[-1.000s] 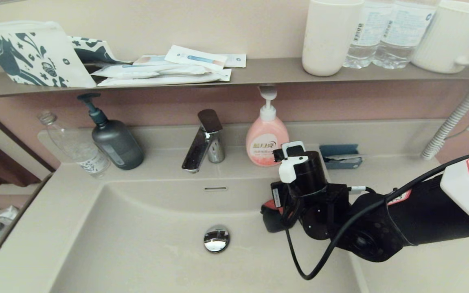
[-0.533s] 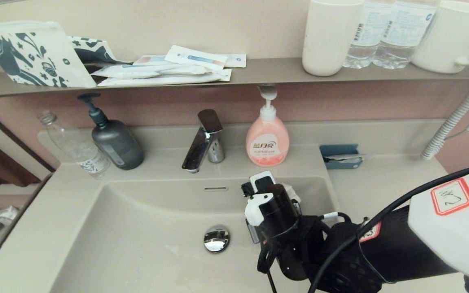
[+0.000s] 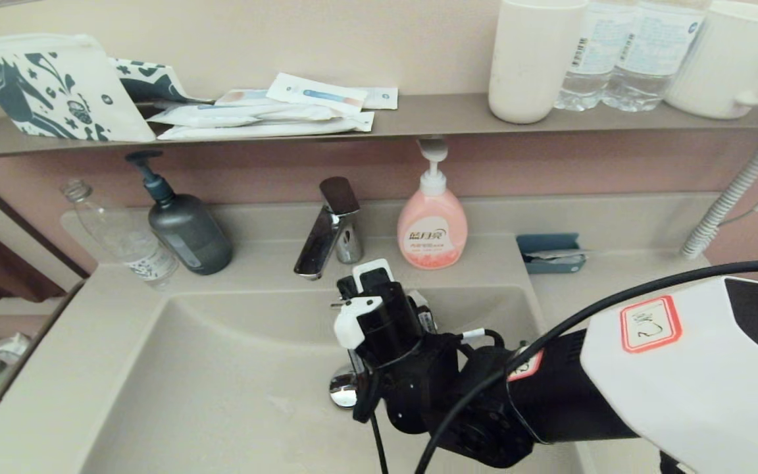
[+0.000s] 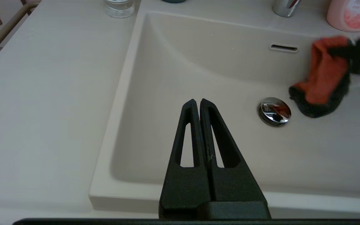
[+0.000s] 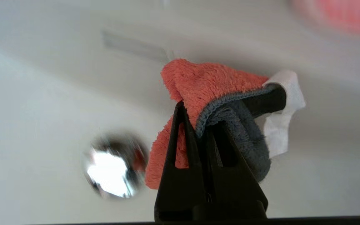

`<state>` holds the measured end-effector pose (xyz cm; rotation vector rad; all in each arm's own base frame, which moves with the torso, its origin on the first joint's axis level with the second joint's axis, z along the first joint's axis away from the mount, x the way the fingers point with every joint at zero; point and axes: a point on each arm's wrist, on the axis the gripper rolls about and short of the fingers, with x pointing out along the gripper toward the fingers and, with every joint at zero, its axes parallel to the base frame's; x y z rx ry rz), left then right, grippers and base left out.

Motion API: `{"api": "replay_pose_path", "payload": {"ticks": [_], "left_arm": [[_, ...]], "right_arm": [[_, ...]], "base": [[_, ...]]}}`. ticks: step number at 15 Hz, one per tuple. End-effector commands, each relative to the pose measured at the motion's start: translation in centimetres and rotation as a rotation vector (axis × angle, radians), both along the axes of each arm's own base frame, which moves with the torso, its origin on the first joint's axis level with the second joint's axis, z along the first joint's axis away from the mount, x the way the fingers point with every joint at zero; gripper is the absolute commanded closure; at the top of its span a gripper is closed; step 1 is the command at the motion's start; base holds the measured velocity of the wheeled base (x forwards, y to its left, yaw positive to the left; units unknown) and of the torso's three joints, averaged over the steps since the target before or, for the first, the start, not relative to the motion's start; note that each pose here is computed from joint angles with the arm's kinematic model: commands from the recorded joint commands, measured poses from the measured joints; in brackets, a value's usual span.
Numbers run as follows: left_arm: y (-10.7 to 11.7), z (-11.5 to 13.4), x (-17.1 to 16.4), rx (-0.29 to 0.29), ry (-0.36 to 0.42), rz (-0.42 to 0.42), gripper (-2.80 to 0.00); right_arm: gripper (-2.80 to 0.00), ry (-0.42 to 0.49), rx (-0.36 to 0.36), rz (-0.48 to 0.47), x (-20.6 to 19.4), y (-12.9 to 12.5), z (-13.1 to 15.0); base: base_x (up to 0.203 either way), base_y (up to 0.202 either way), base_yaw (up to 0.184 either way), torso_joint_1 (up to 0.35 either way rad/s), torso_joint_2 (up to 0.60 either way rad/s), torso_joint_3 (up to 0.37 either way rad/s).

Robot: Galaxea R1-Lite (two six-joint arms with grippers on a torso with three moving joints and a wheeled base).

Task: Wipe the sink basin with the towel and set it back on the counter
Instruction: Wipe the sink

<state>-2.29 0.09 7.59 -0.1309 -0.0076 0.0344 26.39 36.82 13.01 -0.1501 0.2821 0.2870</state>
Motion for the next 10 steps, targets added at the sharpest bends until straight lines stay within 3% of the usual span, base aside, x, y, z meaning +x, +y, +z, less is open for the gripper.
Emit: {"api": "replay_pose_path", "payload": {"ticks": [1,4,10], "left_arm": [[0.0,0.0,0.0,-0.001,0.001,-0.001,0.0],[0.0,0.0,0.0,-0.001,0.001,0.0,0.0],[0.0,0.0,0.0,-0.001,0.001,-0.001,0.0]], "right_arm": [[0.0,-0.009,0.008,-0.008,1.1,1.4,-1.2],[0.0,-0.04,0.042,-0.038,2.7,2.9,-2.2],[0.0,-0.101,0.121,-0.079,4.9,2.6,-1.1]], "base": [[0.0,0.0,0.0,0.0,0.0,0.0],[0.0,0.0,0.0,0.0,0.0,0.0],[0.0,0.0,0.0,0.0,0.0,0.0]]}}
